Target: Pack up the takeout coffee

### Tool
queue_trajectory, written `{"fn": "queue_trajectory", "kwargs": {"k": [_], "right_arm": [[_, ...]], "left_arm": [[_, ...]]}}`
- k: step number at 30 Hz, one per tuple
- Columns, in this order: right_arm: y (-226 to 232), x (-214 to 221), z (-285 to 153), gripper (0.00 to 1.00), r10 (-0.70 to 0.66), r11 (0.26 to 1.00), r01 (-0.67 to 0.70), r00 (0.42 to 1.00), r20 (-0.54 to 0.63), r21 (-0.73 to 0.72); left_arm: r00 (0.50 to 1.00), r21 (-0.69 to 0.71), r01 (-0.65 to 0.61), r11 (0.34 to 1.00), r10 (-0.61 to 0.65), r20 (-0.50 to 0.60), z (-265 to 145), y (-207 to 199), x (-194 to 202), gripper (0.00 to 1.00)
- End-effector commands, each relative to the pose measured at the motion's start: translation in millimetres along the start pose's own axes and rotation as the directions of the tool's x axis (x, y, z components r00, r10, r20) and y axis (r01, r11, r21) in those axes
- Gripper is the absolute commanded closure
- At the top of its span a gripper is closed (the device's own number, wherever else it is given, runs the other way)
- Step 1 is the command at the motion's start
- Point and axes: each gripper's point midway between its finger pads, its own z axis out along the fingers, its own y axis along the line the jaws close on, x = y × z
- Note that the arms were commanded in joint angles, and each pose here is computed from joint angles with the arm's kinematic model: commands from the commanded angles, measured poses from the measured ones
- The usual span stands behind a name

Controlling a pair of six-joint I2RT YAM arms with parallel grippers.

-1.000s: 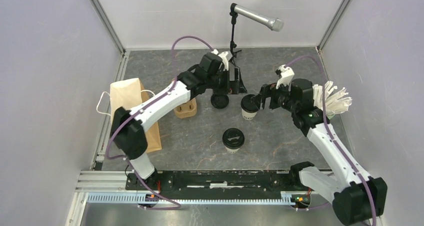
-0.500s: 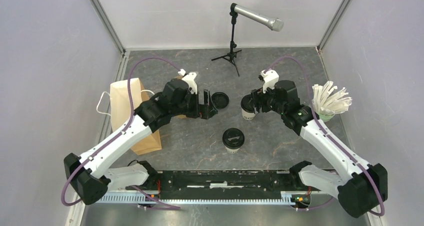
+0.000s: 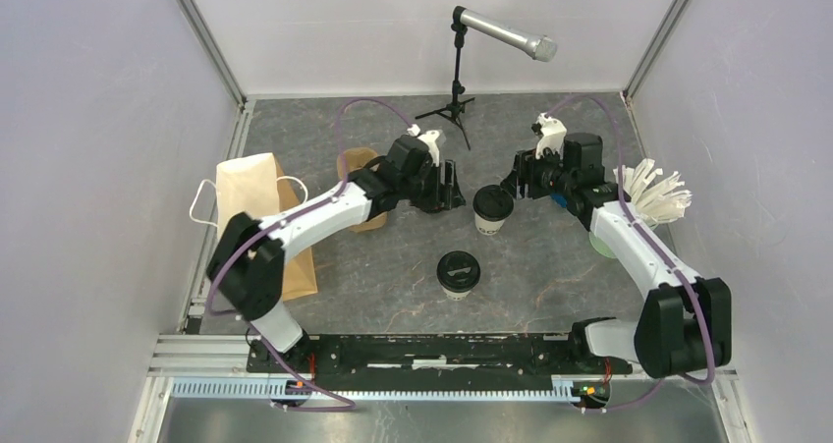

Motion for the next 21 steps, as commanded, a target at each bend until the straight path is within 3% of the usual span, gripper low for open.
{"fn": "queue_trajectory", "kwargs": {"k": [1, 12, 21], "right_arm": [[11.3, 1.7, 6.8, 0.37, 0.042, 0.987, -0.042, 0.999, -0.009, -0.155], [5.8, 32.6, 9.1, 0.38, 0.251, 0.933, -0.244, 0.968, -0.007, -0.265], [10.2, 52.6, 10.5, 0.41, 0.328, 0.893, -0.319, 0.944, -0.025, -0.317]], "left_arm": [[0.996, 0.131, 0.032, 0.991, -0.042, 0.076, 28.8, -31.0, -35.6, 0.28], [0.997, 0.148, 0.071, 0.987, -0.073, 0.009, 79.6, -25.5, -25.5, 0.31], [0.995, 0.111, 0.102, 0.989, -0.099, -0.034, 98.3, -11.6, -8.8, 0.42]]}}
